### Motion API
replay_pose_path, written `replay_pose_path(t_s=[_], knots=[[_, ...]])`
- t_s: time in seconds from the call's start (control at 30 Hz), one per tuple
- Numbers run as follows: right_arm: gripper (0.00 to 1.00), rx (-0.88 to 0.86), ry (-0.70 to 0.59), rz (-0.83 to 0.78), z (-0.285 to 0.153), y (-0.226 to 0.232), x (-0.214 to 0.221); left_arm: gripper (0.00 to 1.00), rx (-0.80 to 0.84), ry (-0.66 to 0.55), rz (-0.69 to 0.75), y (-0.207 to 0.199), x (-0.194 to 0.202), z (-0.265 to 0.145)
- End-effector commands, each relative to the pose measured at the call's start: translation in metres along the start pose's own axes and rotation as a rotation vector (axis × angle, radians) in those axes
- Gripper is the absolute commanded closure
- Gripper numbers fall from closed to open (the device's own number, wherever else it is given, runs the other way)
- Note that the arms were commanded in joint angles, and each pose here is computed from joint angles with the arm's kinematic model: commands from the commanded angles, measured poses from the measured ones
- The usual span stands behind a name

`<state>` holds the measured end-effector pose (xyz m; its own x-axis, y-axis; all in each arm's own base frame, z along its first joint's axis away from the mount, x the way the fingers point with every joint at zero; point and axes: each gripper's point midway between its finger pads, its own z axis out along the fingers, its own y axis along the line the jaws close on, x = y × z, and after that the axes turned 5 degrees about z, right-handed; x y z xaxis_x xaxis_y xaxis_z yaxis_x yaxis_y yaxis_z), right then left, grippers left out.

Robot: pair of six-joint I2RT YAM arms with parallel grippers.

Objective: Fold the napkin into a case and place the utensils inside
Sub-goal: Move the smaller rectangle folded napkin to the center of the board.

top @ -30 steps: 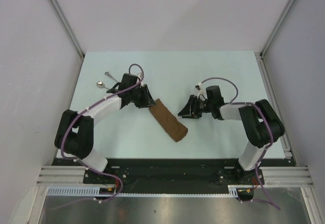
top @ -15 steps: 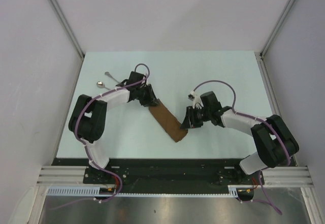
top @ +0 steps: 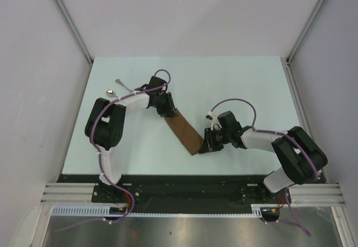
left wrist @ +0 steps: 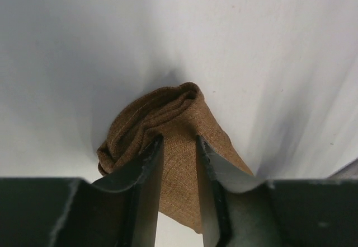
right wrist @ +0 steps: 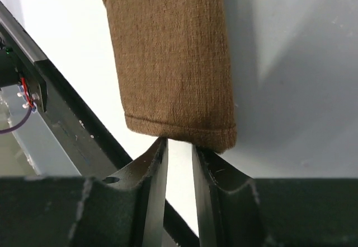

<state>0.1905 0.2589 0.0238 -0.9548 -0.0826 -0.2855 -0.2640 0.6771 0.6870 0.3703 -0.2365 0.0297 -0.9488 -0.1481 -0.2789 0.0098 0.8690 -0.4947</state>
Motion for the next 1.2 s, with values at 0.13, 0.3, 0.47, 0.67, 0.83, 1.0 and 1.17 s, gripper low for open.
replay_pose_path(t_s=[0.13, 0.3, 0.47, 0.67, 0.83, 1.0, 1.17], knots=[[0.65, -0.011, -0.146, -0.062, -0.059, 0.044, -0.059, 0.50, -0.085, -0.234, 0.242, -0.033, -0.040, -0.080], [0.58, 0.064, -0.198, -0.058, -0.076, 0.028, -0.083, 0.56, -0.104, -0.332, 0.218, -0.031, -0.029, -0.130], [0.65, 0.217, -0.225, -0.017, -0.076, 0.005, -0.119, 0.87, -0.237, -0.250, 0.130, 0.017, 0.002, -0.110], [0.81, 0.305, -0.206, -0.015, -0.055, -0.010, -0.136, 1.00, -0.380, -0.169, 0.087, 0.057, 0.009, -0.076], [0.83, 0.344, -0.131, -0.028, -0.021, -0.020, -0.120, 1.00, -0.395, -0.111, 0.072, 0.060, 0.005, -0.044], [0.85, 0.418, -0.115, -0.034, -0.002, -0.027, -0.101, 1.00, -0.354, -0.067, 0.079, 0.049, 0.002, -0.016], [0.86, 0.452, -0.129, -0.018, 0.001, -0.035, -0.076, 1.00, -0.319, -0.052, 0.110, 0.032, -0.004, 0.000]])
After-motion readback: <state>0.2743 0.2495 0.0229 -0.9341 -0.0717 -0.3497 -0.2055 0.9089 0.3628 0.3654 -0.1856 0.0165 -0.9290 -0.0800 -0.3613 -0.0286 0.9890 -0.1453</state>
